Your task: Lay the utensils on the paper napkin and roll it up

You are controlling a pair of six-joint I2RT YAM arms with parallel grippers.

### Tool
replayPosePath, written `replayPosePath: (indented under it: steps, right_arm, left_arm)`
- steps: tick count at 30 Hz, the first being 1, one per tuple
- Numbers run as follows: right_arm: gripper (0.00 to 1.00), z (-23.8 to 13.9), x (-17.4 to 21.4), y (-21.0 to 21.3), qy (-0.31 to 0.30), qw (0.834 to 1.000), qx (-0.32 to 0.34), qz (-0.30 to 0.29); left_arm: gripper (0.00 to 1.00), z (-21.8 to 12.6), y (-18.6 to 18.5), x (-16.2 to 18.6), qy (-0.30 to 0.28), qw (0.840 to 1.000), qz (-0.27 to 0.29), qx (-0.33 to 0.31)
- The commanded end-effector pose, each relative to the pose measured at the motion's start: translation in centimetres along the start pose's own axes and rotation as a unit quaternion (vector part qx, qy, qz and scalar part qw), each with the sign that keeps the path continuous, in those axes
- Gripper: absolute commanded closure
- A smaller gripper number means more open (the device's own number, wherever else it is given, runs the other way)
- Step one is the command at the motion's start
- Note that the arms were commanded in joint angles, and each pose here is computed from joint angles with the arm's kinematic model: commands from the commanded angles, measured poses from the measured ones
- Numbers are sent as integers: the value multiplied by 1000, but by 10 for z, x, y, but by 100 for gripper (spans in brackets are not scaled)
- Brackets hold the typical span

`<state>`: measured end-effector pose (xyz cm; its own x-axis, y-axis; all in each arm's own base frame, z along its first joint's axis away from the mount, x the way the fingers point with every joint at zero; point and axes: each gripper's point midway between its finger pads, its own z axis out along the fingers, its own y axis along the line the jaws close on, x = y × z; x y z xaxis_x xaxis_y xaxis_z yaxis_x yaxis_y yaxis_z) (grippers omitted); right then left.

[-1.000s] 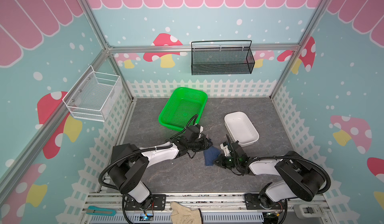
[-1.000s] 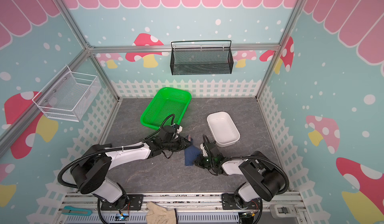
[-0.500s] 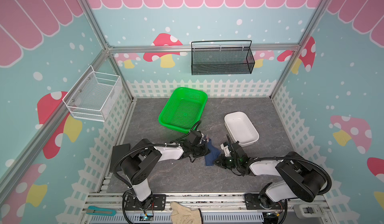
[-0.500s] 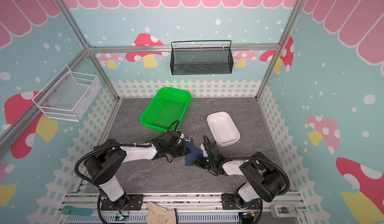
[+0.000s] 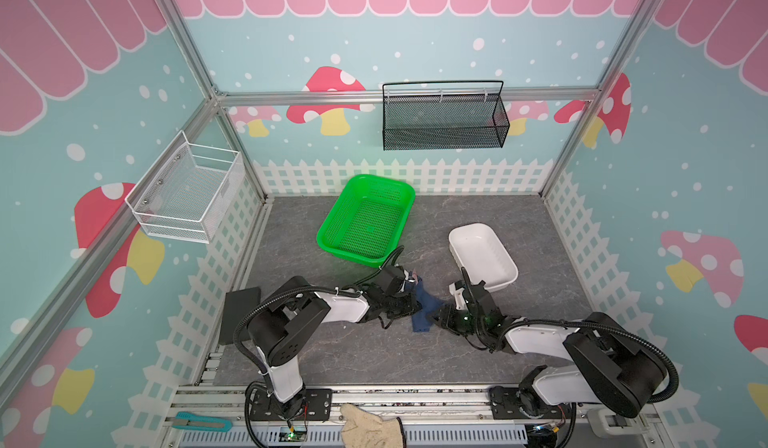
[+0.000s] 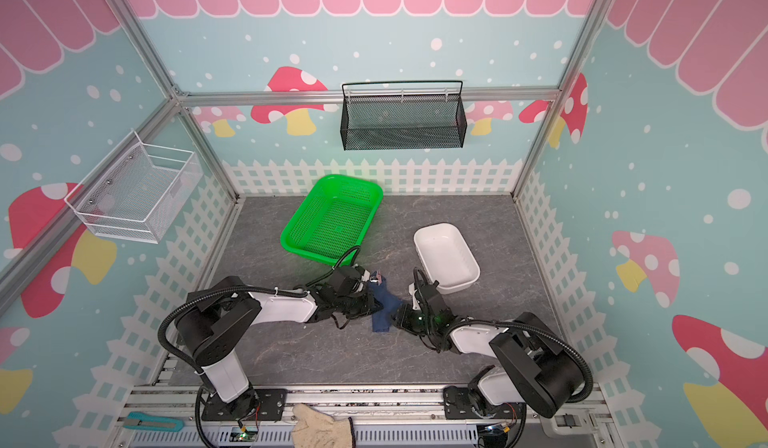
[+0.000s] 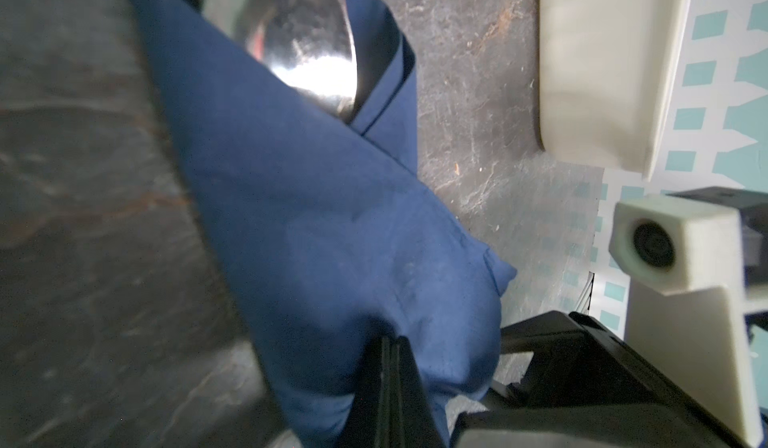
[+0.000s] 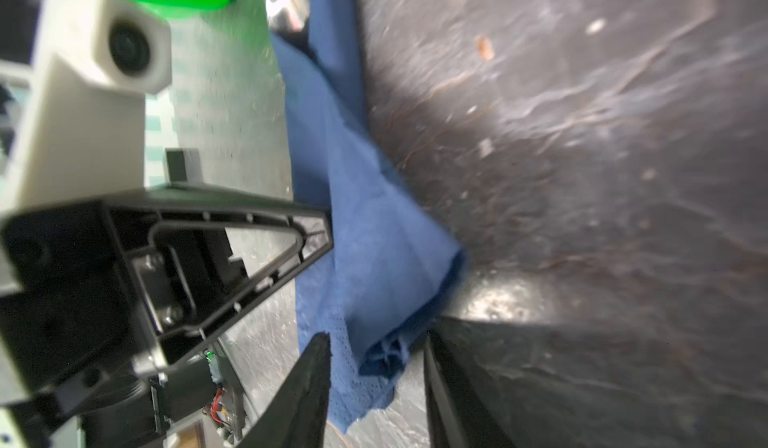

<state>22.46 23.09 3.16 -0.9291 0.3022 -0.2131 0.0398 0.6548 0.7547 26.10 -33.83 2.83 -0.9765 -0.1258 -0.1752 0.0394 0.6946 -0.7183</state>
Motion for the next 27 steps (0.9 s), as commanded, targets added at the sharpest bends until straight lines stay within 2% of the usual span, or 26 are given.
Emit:
replayPosePath:
  steps: [1,9,13,19,21,27]
  right_arm:
    - [54,-1,-2,-6,-6,1000,2,19]
    - [51,10,-4,-6,4,999,-9,39]
    - [51,15,-9,-12,-3,1000,4,22]
    - [53,28,-14,0,10,1000,-26,-14]
    - [56,31,-16,-3,5,1000,-23,-15]
    - [81,33,-16,-2,5,999,-33,-11]
  left_arm:
    - [99,6,20,14,17,999,-11,-26]
    - [99,5,17,13,17,1000,-9,-22]
    - [99,6,18,14,17,1000,-10,-22]
    - [99,6,16,14,16,1000,-11,-16]
    - [99,5,15,13,14,1000,-10,-15]
    - [99,1,9,11,9,1000,-7,-9]
